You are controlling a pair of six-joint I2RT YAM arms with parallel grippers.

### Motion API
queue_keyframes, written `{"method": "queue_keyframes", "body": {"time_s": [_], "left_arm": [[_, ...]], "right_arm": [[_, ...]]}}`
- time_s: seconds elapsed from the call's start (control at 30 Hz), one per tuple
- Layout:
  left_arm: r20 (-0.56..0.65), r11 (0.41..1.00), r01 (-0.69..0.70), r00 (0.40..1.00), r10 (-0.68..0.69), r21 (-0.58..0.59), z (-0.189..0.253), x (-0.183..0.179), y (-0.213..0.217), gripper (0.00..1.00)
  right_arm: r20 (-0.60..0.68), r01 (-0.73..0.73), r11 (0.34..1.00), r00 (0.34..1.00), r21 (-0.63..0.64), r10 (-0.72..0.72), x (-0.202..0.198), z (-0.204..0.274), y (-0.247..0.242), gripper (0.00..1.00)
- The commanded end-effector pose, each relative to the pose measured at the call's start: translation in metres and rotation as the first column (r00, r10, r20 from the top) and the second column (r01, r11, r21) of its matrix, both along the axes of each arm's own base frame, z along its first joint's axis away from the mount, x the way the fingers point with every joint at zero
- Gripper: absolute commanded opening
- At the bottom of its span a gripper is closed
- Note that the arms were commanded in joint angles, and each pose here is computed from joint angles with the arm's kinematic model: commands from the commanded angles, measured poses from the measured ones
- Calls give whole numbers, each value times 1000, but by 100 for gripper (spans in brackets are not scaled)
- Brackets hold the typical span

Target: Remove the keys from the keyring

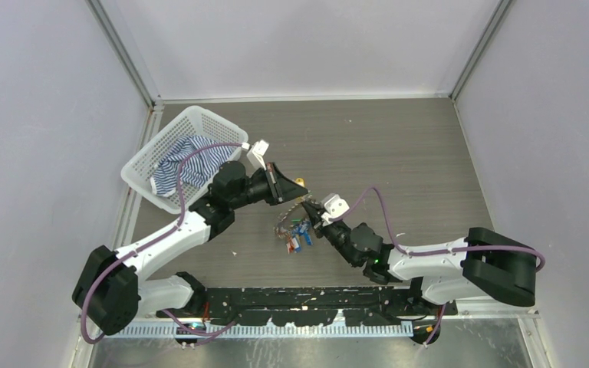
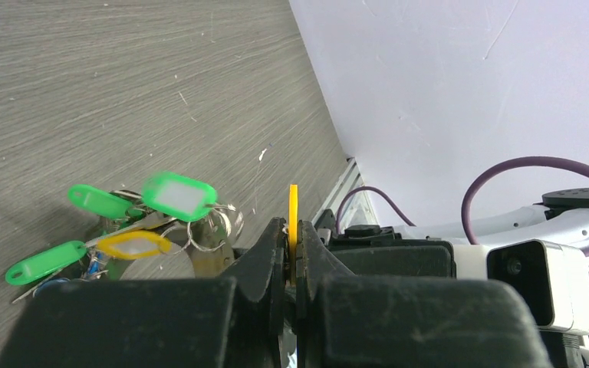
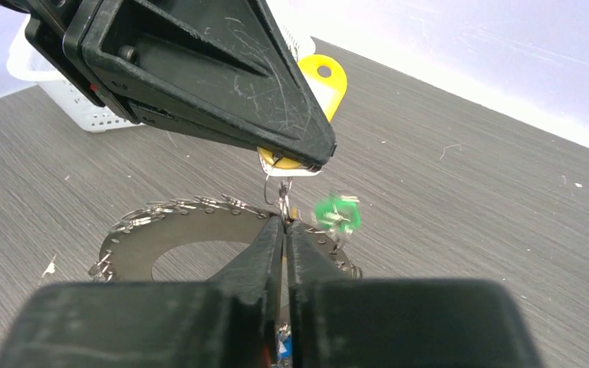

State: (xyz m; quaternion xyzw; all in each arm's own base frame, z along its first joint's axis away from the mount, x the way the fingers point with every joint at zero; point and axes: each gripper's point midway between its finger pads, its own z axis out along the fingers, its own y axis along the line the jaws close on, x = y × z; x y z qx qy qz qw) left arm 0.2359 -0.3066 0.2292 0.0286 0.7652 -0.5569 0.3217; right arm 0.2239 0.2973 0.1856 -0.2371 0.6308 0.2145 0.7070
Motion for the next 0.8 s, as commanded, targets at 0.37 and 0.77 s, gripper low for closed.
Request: {"method": "queue_keyframes", "body": {"time_s": [0.37,0.77], "left_arm": [[235,994,105,966,-105,11,49,-8,-6,0],[389,963,242,881,-270,119,58,-32,-13,0]], "right_arm": [[32,8,997,999,81,-10,-2,42,-3,1],[12,-44,998,999,52,44,-10,45,-1,1]]}}
